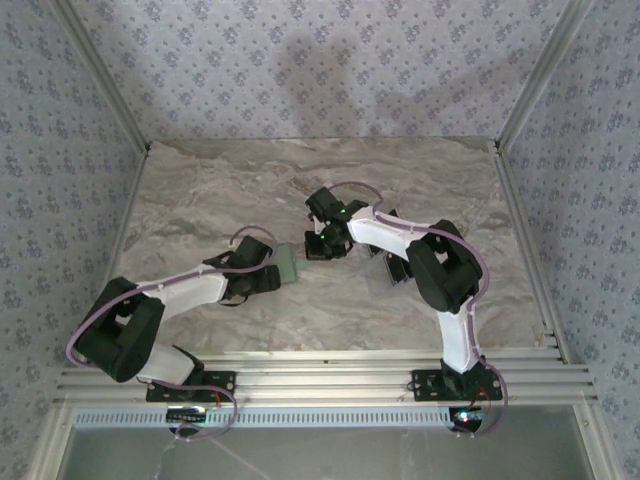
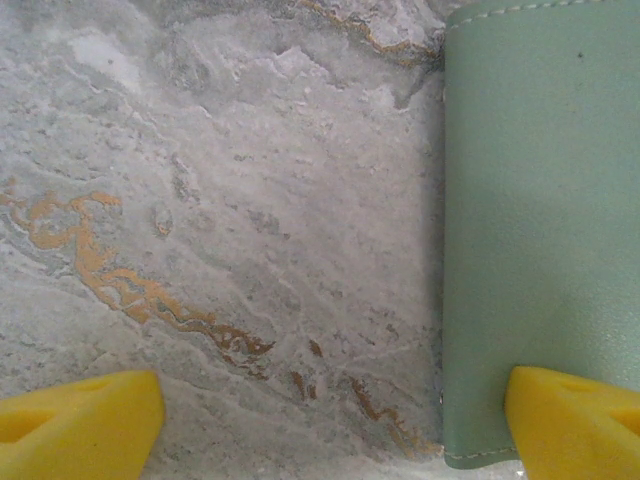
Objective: Put the credit cards into the card holder
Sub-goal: Close the button on the card holder.
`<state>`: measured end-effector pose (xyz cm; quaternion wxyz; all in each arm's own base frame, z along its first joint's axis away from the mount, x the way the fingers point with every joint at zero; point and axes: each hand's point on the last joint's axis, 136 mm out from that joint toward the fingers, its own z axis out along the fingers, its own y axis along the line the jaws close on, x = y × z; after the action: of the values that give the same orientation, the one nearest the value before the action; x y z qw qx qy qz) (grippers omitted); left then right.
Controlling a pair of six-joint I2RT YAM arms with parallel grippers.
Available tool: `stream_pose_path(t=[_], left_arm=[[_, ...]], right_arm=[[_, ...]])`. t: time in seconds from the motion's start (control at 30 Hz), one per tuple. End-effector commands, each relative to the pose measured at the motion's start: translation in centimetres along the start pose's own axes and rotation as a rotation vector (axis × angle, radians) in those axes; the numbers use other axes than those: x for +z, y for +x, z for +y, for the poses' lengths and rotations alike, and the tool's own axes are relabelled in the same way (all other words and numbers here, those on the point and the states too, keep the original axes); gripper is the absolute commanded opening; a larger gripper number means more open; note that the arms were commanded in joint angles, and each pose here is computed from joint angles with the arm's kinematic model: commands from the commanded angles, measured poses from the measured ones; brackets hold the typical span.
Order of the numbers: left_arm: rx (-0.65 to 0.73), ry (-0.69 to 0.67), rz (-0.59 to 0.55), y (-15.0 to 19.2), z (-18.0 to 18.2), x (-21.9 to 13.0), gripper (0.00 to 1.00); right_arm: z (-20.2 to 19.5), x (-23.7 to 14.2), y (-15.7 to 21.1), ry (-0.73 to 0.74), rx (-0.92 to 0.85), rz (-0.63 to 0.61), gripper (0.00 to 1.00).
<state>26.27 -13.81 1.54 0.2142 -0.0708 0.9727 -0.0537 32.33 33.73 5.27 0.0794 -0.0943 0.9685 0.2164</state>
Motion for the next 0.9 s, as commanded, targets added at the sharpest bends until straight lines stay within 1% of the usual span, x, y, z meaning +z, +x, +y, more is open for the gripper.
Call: stream_pose_path(t=[0.0, 0.13, 0.37, 0.6, 0.87], left_arm=[[-0.003, 0.007, 0.085, 2.2, 0.1, 1.6, 0.9], [0.0, 0.013, 0.086, 2.2, 0.0, 1.6, 0.9], [0.006, 0.031, 0.083, 2.0, -0.4, 1.3, 0.9], [0.008, 0.045, 0.08, 1.9, -0.7, 1.3, 0.9], [0.01, 0.055, 0.075, 1.9, -0.9, 1.3, 0.9]], right_arm=[[0.5, -0.4, -0.4, -0.019, -0.007, -0.004, 0.0], [1.3, -1.4, -0.7, -0.046, -0.012, -0.028, 0.0], [3.8, -2.9, -1.0, -0.159, -0.012, -0.046, 0.0], [5.7, -2.3, -1.4, -0.257, 0.033, -0.031, 0.0], [6.5, -0.8, -1.4, -0.271, 0.049, -0.012, 0.0]])
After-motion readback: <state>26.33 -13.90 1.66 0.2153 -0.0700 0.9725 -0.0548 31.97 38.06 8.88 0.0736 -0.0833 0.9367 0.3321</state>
